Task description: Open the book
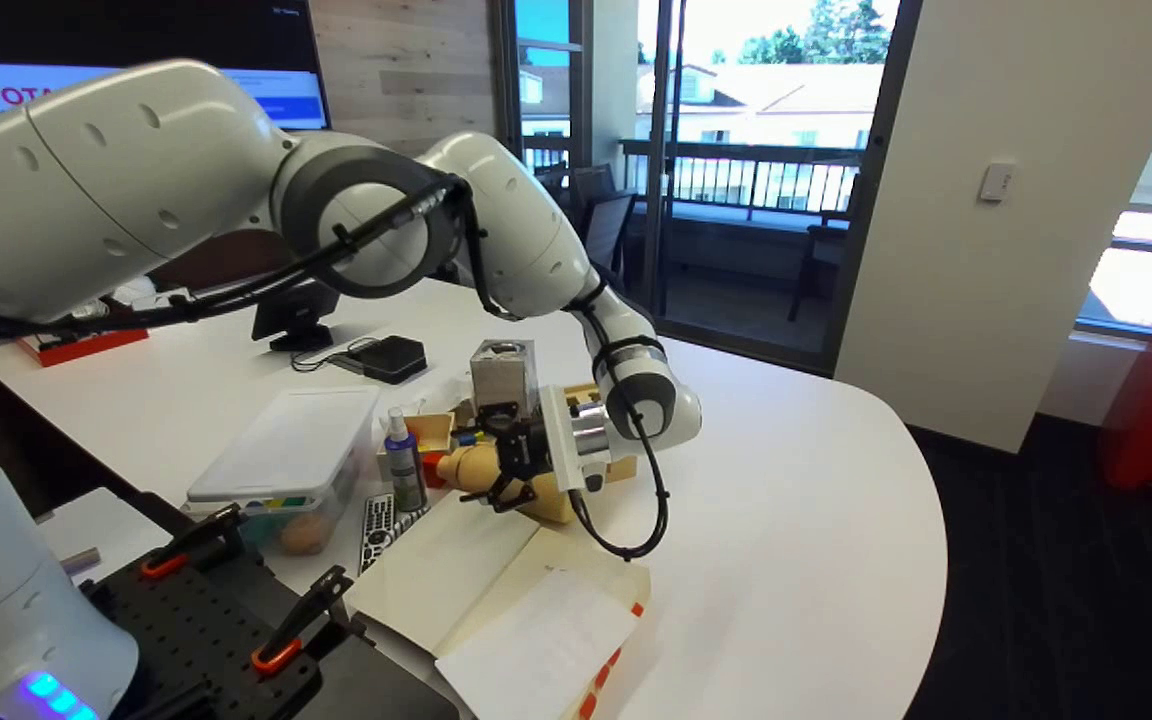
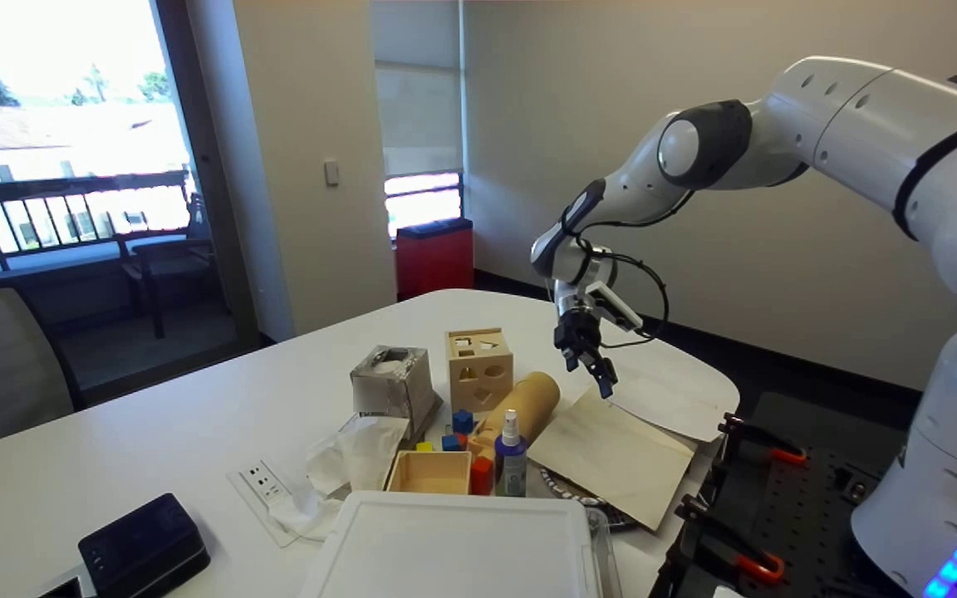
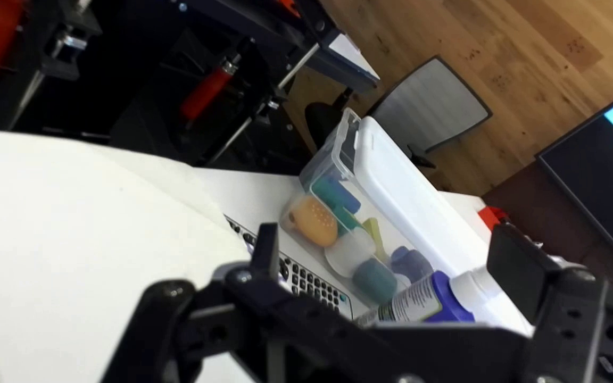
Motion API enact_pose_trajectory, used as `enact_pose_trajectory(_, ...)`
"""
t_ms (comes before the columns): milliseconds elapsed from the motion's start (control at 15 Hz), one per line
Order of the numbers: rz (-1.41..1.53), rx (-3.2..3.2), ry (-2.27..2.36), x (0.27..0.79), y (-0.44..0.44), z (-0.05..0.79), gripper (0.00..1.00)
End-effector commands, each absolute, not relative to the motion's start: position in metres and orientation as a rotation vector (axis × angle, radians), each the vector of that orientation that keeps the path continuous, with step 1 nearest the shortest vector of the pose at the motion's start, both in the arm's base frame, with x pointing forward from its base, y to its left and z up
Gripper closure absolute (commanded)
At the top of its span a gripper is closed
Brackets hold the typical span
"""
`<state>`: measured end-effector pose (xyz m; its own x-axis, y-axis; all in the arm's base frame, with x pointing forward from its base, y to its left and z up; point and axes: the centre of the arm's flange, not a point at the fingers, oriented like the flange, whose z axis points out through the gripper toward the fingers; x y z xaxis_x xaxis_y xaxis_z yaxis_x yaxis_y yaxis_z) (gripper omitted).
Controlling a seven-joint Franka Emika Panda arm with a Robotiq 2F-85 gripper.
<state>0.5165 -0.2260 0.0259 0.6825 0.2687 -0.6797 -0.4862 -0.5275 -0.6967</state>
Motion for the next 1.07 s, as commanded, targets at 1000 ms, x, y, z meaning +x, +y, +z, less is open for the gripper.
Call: enact_pose_trajectory(1000, 0.471, -2.419, 0.288, 0.530, -0.267, 0.183, 0.00)
